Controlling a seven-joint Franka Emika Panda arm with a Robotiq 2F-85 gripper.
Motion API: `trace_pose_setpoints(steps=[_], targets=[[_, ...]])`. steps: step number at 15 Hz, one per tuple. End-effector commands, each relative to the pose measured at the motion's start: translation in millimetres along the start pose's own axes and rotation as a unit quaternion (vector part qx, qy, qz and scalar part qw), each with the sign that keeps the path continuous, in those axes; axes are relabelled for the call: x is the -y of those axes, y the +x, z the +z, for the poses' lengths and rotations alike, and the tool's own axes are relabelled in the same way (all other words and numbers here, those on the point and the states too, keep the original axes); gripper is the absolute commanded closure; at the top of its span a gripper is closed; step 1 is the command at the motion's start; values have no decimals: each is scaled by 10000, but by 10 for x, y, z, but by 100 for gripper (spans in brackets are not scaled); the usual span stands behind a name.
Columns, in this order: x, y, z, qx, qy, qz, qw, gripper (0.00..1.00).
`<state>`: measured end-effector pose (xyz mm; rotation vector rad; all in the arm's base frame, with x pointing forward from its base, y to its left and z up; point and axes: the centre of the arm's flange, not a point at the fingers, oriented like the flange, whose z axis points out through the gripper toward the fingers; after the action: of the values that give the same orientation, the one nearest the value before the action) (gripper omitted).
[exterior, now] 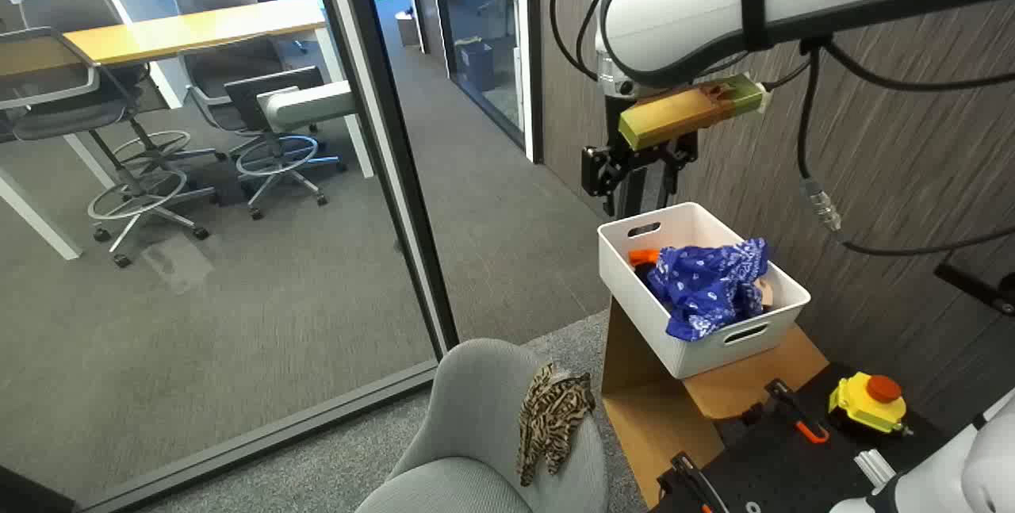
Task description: Remove the blue bandana from the basket and put it on the chair.
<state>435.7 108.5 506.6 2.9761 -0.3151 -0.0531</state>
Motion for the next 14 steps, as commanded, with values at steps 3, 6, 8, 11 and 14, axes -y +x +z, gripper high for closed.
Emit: trace_pose_setpoints(steps=[3, 6, 8, 11, 14], targets=[[-1, 5, -70, -71, 28, 6, 10000, 0], [-45, 6, -59, -102, 46, 17, 9999, 0], [-188, 23, 16, -34, 49, 59, 10000, 0], [-557, 72, 194, 98, 156, 369, 9991, 0], [-1068, 163, 419, 191, 418, 1005, 9939, 0]])
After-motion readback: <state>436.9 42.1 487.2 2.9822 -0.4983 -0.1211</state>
